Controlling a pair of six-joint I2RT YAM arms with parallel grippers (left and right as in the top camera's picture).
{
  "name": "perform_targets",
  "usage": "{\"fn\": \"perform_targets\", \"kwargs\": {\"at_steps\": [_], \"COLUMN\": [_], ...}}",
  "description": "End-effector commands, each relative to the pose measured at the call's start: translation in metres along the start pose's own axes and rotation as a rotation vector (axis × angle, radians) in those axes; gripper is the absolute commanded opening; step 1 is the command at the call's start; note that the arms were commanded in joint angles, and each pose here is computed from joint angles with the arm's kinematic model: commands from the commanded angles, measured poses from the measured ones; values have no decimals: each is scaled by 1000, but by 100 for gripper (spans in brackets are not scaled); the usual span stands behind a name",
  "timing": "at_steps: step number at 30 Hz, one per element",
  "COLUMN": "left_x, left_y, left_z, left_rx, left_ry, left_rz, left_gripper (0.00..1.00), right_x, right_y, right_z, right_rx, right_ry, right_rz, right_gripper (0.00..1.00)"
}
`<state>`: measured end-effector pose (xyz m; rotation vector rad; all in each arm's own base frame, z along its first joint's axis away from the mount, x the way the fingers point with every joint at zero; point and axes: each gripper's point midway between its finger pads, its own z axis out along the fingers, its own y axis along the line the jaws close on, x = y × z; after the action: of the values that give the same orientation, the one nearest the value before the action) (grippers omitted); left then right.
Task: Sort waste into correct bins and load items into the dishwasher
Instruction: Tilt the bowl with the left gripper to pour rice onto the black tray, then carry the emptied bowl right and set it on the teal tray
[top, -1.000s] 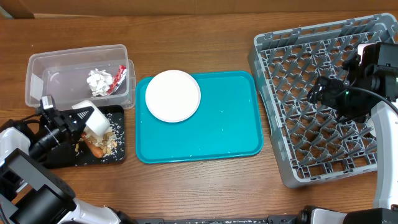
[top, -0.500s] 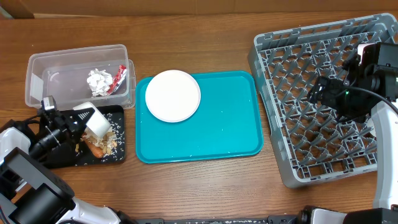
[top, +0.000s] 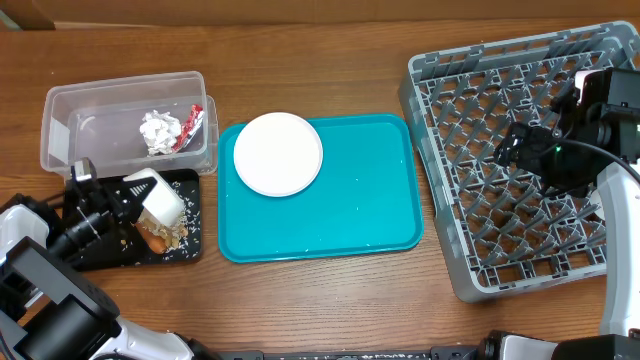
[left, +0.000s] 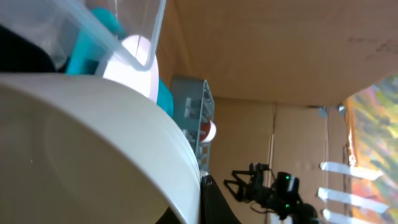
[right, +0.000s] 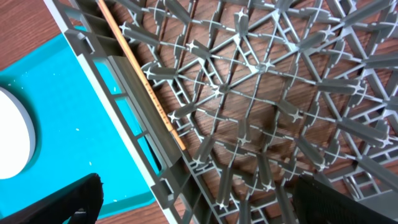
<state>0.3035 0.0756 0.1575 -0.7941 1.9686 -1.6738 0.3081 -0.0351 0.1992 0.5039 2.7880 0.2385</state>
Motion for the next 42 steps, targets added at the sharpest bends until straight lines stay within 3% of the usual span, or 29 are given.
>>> {"fn": "perform_targets", "kwargs": {"at_steps": [1, 8, 17, 32, 42], "left_x": [9, 32, 53, 88, 158], "left_y": [-4, -24, -62, -68, -56], "left_z": [-1, 6, 42, 151, 247], "left_rx": [8, 20, -61, -490, -719], "left_ry": [20, 105, 323, 578, 588], "left_rz": [147, 262, 440, 625, 1031], "left_gripper": [4, 4, 4, 4, 4], "right_x": [-6, -6, -6, -6, -6], "right_y": [3, 3, 3, 3, 3], "right_z": [-11, -10, -11, -11, -11], "right_rx": [-12, -12, -12, -12, -12], "right_ry": [-39, -39, -39, -39, -39], "right_rz": [-5, -5, -5, -5, -5], "right_gripper": [100, 100, 100, 100, 100]}}
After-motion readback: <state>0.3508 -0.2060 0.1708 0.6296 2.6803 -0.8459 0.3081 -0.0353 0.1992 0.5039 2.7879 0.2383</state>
